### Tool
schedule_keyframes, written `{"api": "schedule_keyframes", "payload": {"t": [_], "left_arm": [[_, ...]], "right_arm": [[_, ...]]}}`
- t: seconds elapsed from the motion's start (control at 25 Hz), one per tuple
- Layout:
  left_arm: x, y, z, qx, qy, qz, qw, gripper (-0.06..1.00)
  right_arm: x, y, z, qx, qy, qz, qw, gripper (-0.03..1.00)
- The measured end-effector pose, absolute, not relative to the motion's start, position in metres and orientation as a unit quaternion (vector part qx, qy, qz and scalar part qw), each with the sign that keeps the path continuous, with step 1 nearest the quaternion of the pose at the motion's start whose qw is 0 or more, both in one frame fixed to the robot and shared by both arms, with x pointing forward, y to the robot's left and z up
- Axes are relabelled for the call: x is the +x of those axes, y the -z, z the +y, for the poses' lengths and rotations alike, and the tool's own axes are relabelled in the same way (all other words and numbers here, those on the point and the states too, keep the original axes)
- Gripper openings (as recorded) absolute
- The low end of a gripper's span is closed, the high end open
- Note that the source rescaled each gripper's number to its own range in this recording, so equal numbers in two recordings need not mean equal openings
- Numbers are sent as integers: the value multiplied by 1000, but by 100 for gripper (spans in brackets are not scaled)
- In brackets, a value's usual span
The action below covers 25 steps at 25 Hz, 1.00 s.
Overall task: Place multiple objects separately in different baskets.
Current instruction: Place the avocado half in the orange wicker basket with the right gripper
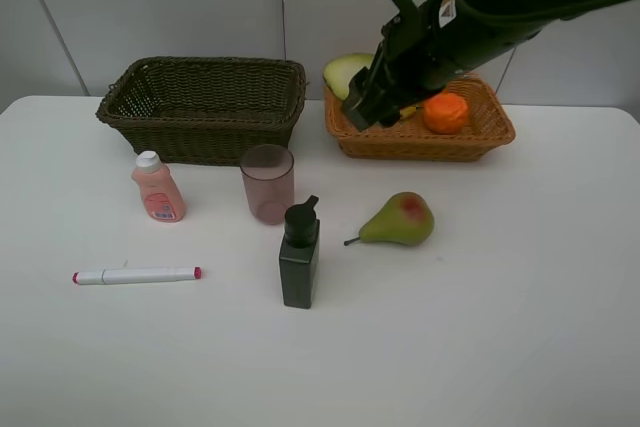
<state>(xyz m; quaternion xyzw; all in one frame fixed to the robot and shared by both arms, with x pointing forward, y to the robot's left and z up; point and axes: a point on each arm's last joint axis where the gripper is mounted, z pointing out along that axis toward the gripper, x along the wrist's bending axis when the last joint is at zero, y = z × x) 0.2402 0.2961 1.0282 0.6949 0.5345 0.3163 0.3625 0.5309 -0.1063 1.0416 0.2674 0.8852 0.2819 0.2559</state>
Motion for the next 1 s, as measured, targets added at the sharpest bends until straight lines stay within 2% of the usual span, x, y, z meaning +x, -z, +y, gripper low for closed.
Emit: {"api": "schedule_keyframes", "payload": {"t": [0.24, 0.64, 1.0], "left_arm": [[240, -1028, 296, 695, -316, 535, 362, 100], [240, -1028, 296, 695, -316, 535, 362, 100], [240, -1028, 296, 695, -316, 535, 362, 100]], "right_arm": [[576, -1034, -127, 344, -286, 853, 268, 3], [646, -992, -167, 445, -281, 807, 266, 3], [677, -961, -170, 475, -287, 791, 258, 3]]}}
